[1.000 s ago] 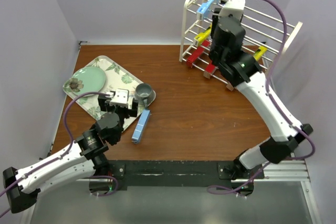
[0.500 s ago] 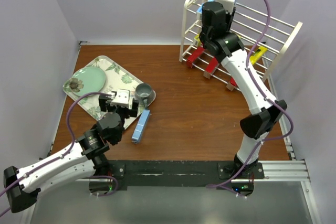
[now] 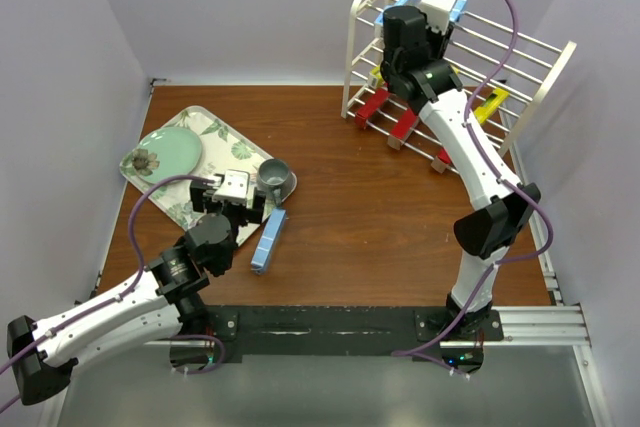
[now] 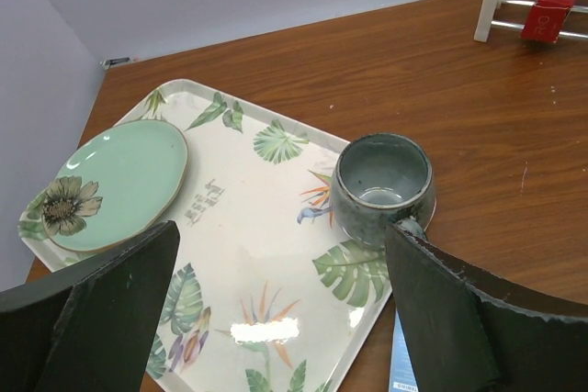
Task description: Place and organize the toothpastes onto the shelf
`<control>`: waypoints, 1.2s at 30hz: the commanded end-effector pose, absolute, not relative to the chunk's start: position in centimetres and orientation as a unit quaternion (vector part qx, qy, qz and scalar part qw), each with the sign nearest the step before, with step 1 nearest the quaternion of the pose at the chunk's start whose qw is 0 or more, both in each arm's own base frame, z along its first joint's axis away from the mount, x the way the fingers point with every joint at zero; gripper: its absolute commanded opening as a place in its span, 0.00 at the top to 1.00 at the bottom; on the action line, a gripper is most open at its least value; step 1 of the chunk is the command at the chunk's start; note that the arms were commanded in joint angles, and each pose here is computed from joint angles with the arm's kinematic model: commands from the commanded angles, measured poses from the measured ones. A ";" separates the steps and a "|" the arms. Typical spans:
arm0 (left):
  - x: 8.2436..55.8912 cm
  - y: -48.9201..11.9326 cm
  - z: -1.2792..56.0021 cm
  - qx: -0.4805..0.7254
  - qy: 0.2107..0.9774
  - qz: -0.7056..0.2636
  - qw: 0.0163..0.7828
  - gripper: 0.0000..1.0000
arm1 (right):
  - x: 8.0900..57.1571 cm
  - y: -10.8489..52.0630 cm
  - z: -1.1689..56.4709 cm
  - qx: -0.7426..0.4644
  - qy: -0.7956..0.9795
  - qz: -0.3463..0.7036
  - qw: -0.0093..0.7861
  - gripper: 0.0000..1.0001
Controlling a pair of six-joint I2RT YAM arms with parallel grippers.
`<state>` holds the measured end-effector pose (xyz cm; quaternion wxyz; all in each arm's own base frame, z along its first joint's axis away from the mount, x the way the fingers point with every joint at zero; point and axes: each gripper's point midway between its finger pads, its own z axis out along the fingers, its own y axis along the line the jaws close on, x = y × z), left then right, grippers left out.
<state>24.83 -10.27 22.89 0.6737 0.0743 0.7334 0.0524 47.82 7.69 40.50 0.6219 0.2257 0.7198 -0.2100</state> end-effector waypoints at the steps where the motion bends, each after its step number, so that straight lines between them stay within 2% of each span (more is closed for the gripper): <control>1: 25.1 -10.5 23.7 0.062 0.724 0.039 0.686 0.01 | 47.3 6.5 41.8 0.282 0.689 -0.199 0.638 0.86; 7: 25.1 -10.8 23.7 0.067 0.725 0.036 0.685 0.01 | 47.8 6.4 41.2 0.293 0.685 -0.191 0.639 0.81; 8: 25.1 -10.8 23.7 0.068 0.725 0.036 0.685 0.01 | 47.8 6.4 41.1 0.293 0.685 -0.192 0.639 0.76; 12: 25.1 -10.9 23.5 0.070 0.727 0.038 0.682 0.01 | 48.0 6.1 41.0 0.299 0.683 -0.194 0.638 0.75; 16: 25.1 -10.8 23.5 0.070 0.726 0.037 0.683 0.01 | 48.4 6.1 40.8 0.300 0.683 -0.187 0.639 0.61; 20: 25.1 -10.9 23.5 0.072 0.727 0.037 0.682 0.01 | 48.7 6.4 40.5 0.298 0.688 -0.180 0.637 0.56; 33: 25.2 -11.0 23.3 0.075 0.728 0.037 0.680 0.01 | 48.8 7.1 41.0 0.290 0.695 -0.138 0.643 0.49; 36: 25.2 -11.1 23.3 0.075 0.729 0.038 0.680 0.01 | 48.0 6.8 41.8 0.291 0.692 -0.134 0.647 0.43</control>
